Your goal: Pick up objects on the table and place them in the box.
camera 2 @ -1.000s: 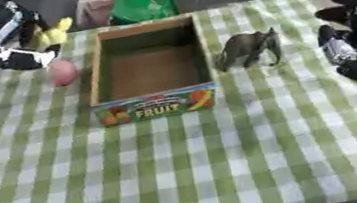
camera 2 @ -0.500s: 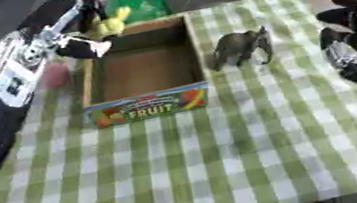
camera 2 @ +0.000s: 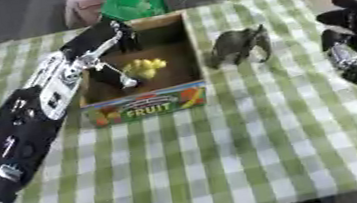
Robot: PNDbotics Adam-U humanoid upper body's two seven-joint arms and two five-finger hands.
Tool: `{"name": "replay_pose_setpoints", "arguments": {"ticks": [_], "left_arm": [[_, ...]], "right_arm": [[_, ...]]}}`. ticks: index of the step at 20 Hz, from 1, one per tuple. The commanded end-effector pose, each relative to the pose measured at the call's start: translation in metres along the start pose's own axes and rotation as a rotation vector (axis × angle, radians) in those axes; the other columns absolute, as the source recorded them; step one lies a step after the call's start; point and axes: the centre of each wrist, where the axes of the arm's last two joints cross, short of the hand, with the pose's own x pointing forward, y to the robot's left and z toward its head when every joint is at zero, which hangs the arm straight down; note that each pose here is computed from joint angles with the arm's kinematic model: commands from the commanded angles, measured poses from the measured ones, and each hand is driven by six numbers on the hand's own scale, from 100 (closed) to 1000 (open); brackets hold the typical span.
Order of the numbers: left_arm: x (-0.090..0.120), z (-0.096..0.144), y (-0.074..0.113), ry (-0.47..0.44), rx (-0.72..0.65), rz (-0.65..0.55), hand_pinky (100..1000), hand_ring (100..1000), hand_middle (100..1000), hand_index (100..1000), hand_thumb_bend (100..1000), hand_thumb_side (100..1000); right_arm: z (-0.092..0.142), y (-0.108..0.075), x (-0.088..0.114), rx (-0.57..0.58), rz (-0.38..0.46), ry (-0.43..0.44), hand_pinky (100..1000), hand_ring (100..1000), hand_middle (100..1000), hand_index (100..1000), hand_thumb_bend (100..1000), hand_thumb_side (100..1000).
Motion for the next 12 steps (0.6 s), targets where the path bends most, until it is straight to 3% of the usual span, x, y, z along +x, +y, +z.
{"name": "replay_pose_setpoints", "arguments": {"ticks": [1,5,12], "left_arm": [[-0.007,0.002,0.013,0.041,0.049,-0.023,690,633,626,739,818,156],[-0.013,0.009,0.026,0.068,0.116,-0.017,724,672,670,758,818,174],[-0.023,0.030,0.080,0.135,0.338,0.078,709,627,626,742,817,140]], "right_arm": [[-0.004,-0.005,0.006,-0.004,0.011,-0.023,809,921,787,973,100,426],[-0.004,-0.006,0.005,-0.006,0.012,-0.021,809,921,787,973,100,427],[-0.002,-0.007,0.004,-0.011,0.017,-0.012,809,922,787,974,100,428]]}}
